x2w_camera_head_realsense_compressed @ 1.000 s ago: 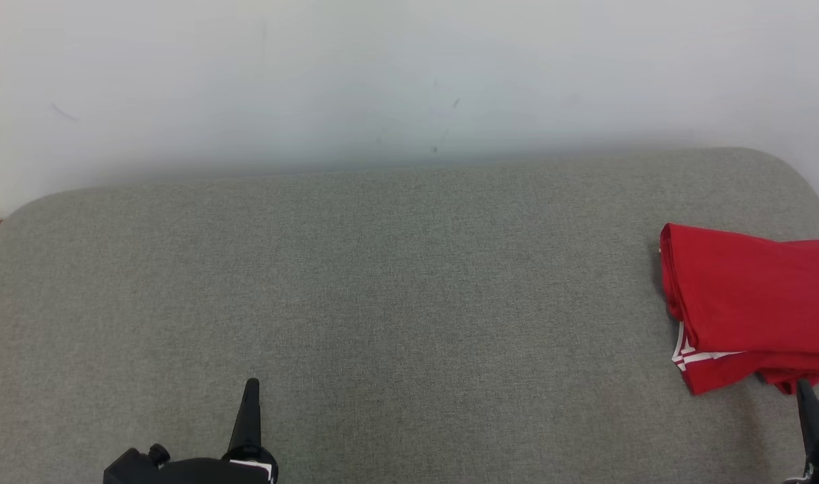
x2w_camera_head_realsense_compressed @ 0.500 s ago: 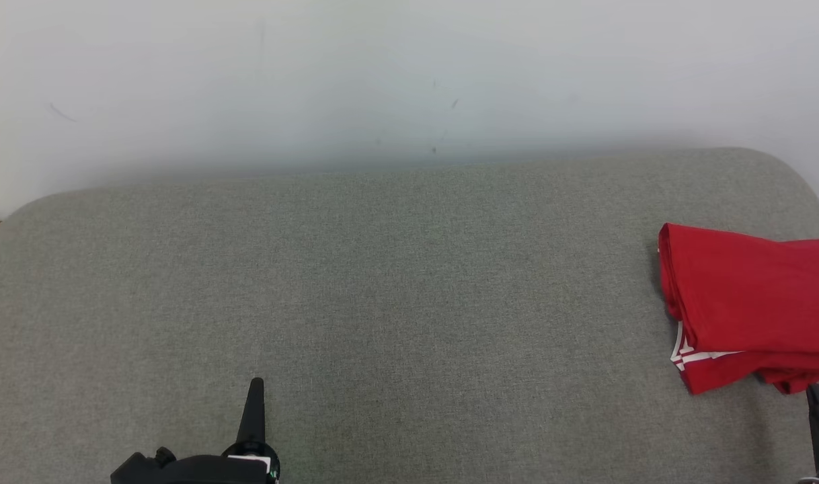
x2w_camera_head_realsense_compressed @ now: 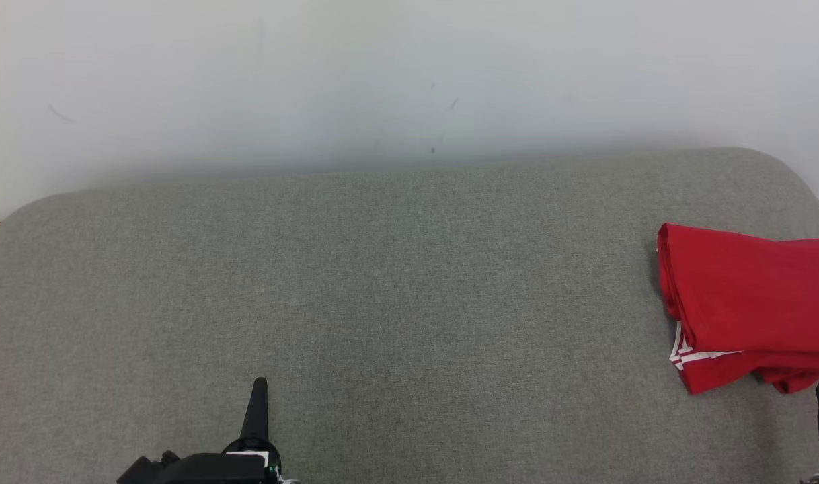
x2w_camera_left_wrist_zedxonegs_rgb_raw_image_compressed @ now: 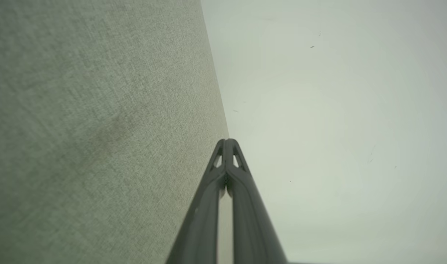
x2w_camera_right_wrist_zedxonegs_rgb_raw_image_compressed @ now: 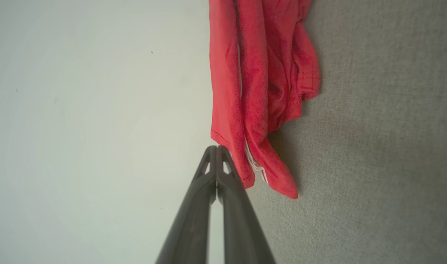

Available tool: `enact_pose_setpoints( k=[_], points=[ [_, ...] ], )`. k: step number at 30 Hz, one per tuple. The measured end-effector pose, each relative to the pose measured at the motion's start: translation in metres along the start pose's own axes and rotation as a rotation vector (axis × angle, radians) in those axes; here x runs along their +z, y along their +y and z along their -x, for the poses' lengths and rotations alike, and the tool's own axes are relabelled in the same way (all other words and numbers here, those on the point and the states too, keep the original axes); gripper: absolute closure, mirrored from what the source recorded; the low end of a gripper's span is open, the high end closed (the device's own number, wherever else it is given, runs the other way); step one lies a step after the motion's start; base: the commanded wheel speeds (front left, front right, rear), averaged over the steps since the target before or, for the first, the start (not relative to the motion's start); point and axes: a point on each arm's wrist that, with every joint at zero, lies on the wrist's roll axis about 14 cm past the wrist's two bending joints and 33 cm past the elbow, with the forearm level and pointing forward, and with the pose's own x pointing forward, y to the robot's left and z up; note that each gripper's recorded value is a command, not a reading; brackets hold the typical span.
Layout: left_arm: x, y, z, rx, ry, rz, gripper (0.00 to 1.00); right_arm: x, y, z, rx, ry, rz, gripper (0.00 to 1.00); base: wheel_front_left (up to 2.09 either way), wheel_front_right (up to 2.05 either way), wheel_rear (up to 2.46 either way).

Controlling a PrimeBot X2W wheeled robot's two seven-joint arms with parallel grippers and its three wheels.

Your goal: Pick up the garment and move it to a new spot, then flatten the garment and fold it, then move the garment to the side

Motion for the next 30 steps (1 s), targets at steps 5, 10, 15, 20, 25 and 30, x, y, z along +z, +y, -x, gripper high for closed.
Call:
enact_pose_setpoints(
  k=[5, 10, 15, 20, 25, 30],
  points=[
    [-0.002, 0.000, -0.001, 0.002, 0.001, 0.040, 1.00, 0.004, -0.001, 0.000, 0.005, -0.008, -0.044, 1.00, 0.00, 0.00, 0.00],
    [-0.004, 0.001, -0.002, 0.008, 0.002, 0.076, 1.00, 0.007, -0.001, 0.000, 0.012, -0.016, -0.082, 1.00, 0.00, 0.00, 0.00],
    [-0.005, 0.000, -0.003, 0.009, 0.000, 0.110, 1.00, 0.011, 0.000, 0.000, 0.024, -0.026, -0.123, 1.00, 0.00, 0.00, 0.00],
    [-0.006, 0.001, -0.004, 0.015, 0.002, 0.133, 1.00, 0.014, -0.001, 0.001, 0.025, -0.032, -0.148, 1.00, 0.00, 0.00, 0.00],
    [-0.006, 0.000, -0.004, 0.013, 0.001, 0.135, 1.00, 0.014, -0.001, 0.001, 0.027, -0.033, -0.151, 1.00, 0.00, 0.00, 0.00],
    [-0.006, 0.000, -0.004, 0.013, 0.001, 0.135, 1.00, 0.014, -0.001, 0.001, 0.027, -0.032, -0.152, 1.00, 0.00, 0.00, 0.00]
  ],
)
